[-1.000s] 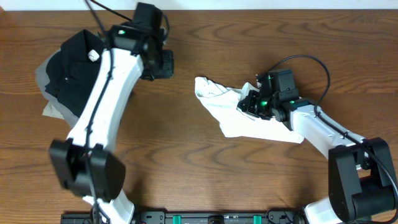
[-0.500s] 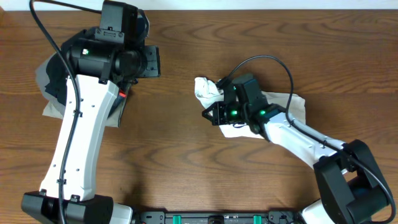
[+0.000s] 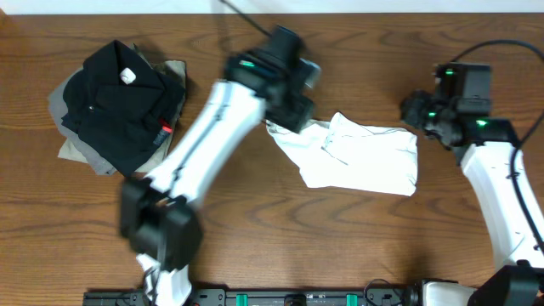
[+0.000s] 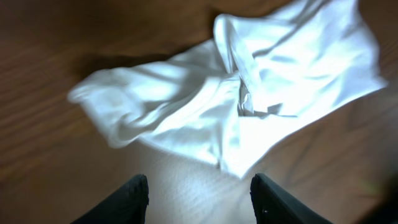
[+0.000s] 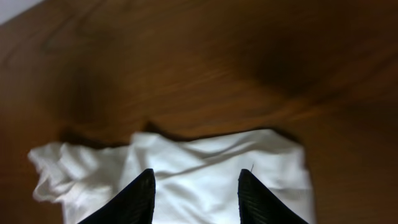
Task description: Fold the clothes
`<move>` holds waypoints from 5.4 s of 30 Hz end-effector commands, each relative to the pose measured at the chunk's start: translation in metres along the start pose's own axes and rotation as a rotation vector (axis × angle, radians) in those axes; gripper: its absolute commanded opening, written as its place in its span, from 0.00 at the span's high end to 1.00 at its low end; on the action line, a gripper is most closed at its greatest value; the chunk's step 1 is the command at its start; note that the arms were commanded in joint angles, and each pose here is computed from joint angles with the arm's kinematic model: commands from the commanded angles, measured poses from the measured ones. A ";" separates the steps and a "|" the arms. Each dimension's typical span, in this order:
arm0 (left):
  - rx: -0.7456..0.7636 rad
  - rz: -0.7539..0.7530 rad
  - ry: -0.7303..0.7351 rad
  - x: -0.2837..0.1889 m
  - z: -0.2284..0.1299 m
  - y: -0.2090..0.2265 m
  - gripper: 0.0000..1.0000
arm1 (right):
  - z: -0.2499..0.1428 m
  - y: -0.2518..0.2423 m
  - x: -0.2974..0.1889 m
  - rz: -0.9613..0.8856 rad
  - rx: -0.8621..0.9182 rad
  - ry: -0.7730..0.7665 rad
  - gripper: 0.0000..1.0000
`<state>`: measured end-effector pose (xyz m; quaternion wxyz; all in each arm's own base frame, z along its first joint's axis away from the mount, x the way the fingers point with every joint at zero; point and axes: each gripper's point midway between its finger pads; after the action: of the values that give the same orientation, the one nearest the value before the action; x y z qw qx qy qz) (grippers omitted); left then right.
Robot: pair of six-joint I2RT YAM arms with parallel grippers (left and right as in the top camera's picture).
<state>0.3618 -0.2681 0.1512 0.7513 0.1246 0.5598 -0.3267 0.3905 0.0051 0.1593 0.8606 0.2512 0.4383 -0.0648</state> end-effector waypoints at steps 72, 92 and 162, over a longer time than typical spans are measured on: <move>0.263 -0.114 0.114 0.072 -0.014 -0.051 0.18 | -0.072 -0.002 0.081 0.219 -0.011 0.409 0.54; 0.306 -0.127 0.238 0.117 -0.041 -0.053 0.94 | -0.064 -0.012 0.076 0.252 0.029 0.406 0.55; 0.106 0.589 0.594 0.050 -0.123 0.022 0.94 | -0.056 -0.020 0.081 0.204 0.008 0.363 0.51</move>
<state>0.2795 -0.2220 0.0457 0.5876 0.4257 0.6736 -0.1404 0.3868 0.0249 0.0546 0.7607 0.3098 0.5668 0.0648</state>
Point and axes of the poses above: each gripper's point midway between its finger pads, its own x axis out along the fingers, its own y axis along the line the jaws close on, z = x × y, and after that the axes turned 5 degrees about x, right-handed
